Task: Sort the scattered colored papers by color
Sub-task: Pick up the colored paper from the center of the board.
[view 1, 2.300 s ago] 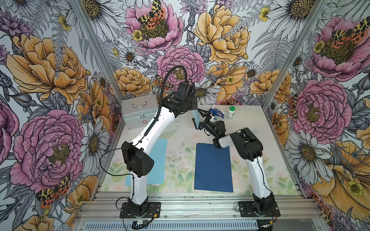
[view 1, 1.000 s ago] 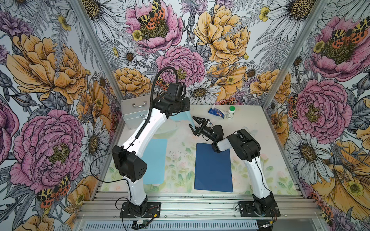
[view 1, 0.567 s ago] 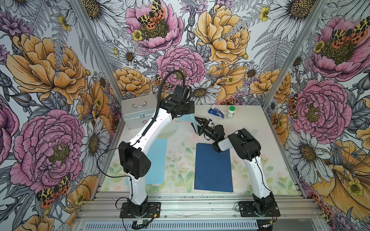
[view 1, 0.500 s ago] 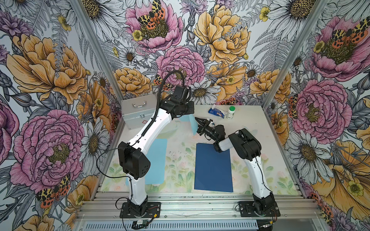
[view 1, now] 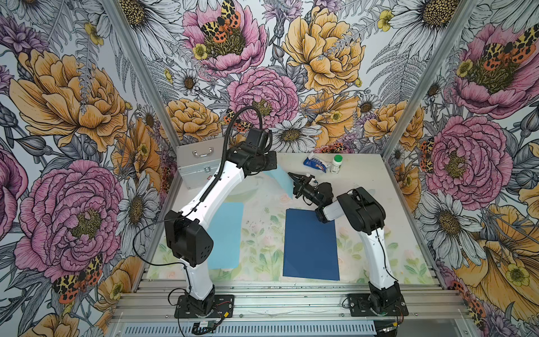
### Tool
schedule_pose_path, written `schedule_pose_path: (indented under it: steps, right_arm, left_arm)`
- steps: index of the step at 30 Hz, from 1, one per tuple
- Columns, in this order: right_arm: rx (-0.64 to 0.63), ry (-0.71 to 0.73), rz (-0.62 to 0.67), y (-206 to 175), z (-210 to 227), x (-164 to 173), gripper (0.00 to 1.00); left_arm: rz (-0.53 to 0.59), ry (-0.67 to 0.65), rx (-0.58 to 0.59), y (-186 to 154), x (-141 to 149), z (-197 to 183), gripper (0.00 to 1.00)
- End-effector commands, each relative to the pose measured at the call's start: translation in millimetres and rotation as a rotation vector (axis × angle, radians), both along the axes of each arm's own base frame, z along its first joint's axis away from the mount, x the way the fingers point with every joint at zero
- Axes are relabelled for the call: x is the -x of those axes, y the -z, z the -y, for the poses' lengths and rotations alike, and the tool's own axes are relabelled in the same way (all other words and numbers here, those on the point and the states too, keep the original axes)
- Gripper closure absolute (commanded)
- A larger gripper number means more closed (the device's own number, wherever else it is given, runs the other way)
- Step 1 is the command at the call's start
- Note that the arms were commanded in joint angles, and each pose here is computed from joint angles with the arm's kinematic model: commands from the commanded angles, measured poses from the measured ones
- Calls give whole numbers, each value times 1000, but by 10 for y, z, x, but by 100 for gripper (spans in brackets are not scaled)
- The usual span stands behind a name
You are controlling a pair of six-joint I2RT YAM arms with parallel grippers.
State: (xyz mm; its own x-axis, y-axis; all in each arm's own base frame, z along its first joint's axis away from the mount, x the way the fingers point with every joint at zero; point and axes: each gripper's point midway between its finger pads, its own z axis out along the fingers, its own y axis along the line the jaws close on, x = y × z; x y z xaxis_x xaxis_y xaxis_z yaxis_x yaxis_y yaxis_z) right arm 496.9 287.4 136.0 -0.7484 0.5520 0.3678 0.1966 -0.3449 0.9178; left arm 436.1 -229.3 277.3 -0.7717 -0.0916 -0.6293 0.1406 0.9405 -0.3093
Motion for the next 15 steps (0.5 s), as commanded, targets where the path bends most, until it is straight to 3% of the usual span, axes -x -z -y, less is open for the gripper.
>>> schedule_pose_path:
  steps: [1,15]
  right_arm:
    - [-19,-9,41,-232,57,34,62]
    - [-27,-29,7,-176,53,78,83]
  left_arm:
    - [29,-14,12,-151,54,-119,100]
    - [-29,-46,6,63,118,-309,100]
